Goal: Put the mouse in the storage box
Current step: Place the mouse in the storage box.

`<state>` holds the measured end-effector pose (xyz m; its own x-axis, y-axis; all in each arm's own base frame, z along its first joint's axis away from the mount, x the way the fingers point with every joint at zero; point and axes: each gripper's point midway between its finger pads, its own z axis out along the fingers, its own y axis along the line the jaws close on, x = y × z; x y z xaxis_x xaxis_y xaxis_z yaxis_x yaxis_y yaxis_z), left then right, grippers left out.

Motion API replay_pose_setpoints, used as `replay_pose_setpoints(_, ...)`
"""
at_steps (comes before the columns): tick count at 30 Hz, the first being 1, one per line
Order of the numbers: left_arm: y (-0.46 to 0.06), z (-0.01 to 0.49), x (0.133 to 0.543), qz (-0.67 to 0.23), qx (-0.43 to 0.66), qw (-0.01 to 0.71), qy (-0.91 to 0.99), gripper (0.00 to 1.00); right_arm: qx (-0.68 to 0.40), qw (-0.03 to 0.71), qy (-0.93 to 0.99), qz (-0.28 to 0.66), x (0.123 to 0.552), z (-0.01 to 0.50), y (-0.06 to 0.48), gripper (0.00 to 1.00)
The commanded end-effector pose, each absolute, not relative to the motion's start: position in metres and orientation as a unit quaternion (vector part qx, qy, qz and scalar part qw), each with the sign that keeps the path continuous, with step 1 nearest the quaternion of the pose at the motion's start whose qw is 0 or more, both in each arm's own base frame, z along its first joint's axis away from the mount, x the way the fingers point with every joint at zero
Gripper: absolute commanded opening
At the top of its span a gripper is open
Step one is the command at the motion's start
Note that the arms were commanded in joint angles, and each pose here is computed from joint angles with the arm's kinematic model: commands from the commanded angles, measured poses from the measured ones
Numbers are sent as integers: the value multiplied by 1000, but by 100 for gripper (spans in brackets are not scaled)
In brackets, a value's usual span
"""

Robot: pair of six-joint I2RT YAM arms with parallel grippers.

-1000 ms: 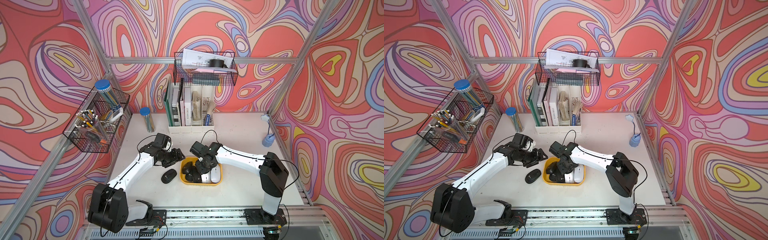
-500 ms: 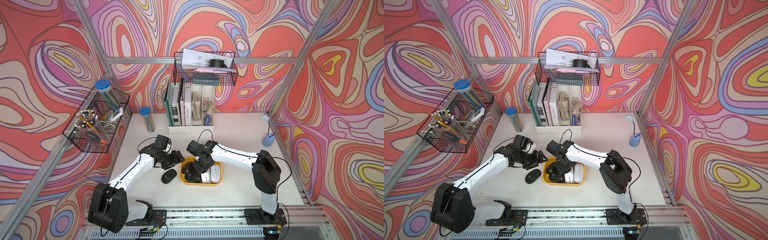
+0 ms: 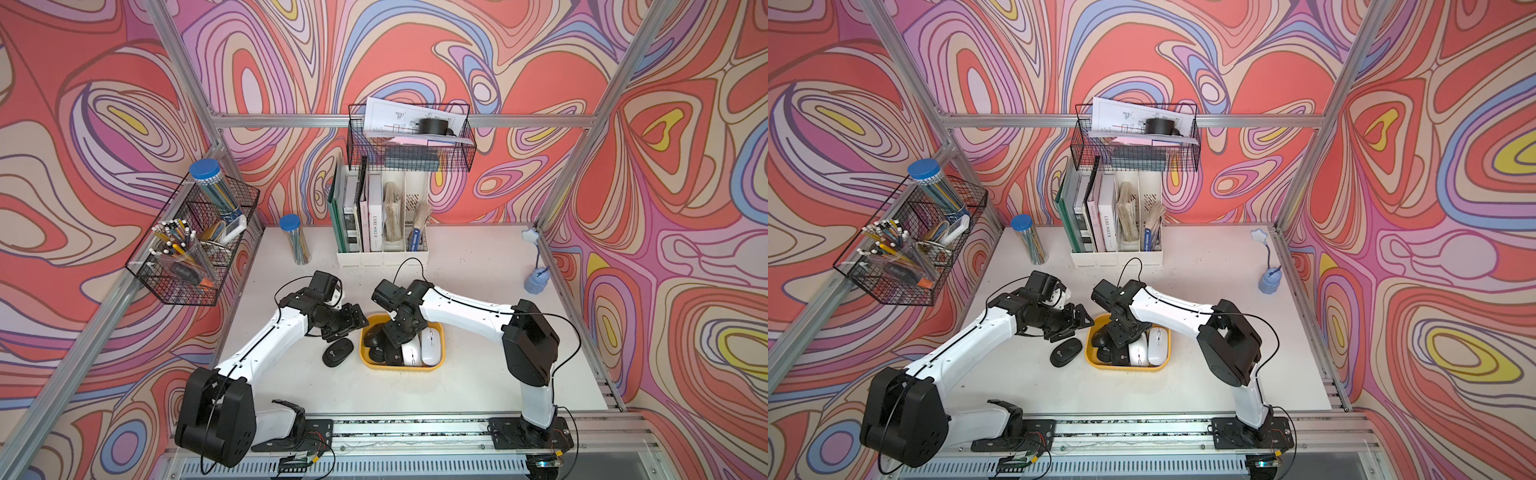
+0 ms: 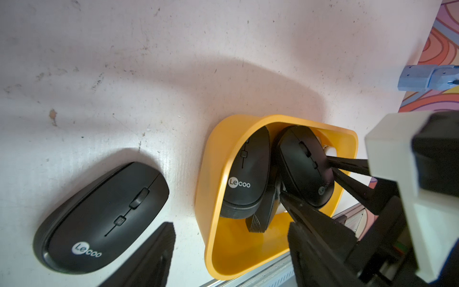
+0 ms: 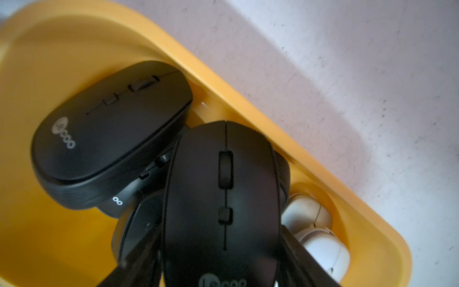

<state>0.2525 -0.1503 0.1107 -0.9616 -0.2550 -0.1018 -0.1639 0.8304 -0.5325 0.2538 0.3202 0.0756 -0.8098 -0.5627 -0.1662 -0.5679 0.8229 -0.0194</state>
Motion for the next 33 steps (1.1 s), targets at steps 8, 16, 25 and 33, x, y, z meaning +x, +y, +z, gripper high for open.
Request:
replay_pose_setpoints(8,-143,121,246,-257,-105,94,956,78,-286,131,949,27,272,89,336,68)
replay_pose_setpoints(16,-142,123,244,-255,-108,93,956,78,-287,145,947,28,279,94,341,67)
replay_pose_setpoints(25,-130,128,241,-215,-102,93,967,78,-273,190,942,35,282,134,331,69)
replay_pose_setpoints(33,-111,116,231,-147,-101,51,983,78,-246,200,947,43,263,143,303,67)
